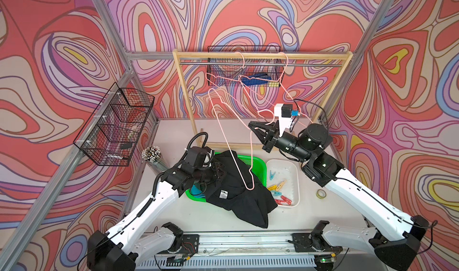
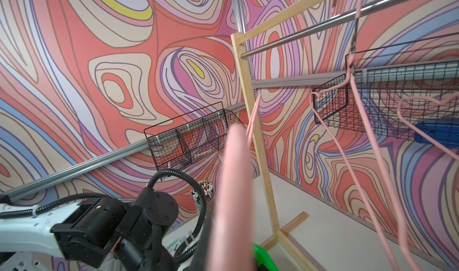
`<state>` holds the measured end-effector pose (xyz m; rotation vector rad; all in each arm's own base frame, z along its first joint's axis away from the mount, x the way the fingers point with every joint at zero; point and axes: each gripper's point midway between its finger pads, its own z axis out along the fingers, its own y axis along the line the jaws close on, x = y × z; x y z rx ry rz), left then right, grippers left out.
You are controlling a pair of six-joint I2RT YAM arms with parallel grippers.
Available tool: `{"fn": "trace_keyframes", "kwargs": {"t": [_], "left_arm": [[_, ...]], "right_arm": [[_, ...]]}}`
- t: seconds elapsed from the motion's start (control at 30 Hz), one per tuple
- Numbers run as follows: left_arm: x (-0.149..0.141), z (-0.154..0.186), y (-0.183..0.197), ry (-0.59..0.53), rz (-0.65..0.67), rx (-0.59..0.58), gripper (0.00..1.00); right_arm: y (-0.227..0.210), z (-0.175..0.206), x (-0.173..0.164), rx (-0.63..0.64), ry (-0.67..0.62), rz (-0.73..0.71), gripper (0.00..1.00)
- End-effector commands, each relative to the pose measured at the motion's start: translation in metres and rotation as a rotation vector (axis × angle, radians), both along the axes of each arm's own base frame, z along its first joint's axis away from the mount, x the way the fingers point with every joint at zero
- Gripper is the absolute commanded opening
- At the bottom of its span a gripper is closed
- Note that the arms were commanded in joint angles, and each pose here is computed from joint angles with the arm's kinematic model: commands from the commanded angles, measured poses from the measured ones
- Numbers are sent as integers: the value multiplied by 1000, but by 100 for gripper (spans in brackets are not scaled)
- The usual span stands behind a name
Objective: Remove the clothespins securing t-shirts to the hanger
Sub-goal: Remove the T-shirt from the hanger, then place the T-shirt in the basket.
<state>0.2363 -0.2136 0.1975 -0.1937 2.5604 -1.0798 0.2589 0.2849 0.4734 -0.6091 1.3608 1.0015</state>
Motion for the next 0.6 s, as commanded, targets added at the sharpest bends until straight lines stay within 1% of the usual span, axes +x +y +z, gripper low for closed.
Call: {"fn": "trace_keyframes", "kwargs": {"t": [0.0, 0.1, 0.27, 0.5, 0.57], "left_arm": [[3, -7, -7, 4, 5, -27, 5], [-1, -27, -11, 41, 0, -23, 13], [-2, -61, -14, 103, -3, 3, 33], [0, -95, -12, 158, -22, 82, 39], [2, -105, -10, 164, -22, 112, 43]], "right_arm": [[-14, -18, -9, -49, 50, -30, 0], [-24, -26, -21, -73, 86, -33, 0], [-34, -40, -39, -111, 145, -9, 0], [-43, -57, -54, -142, 203, 6, 0], [-44, -62, -57, -147, 216, 12, 0]]}}
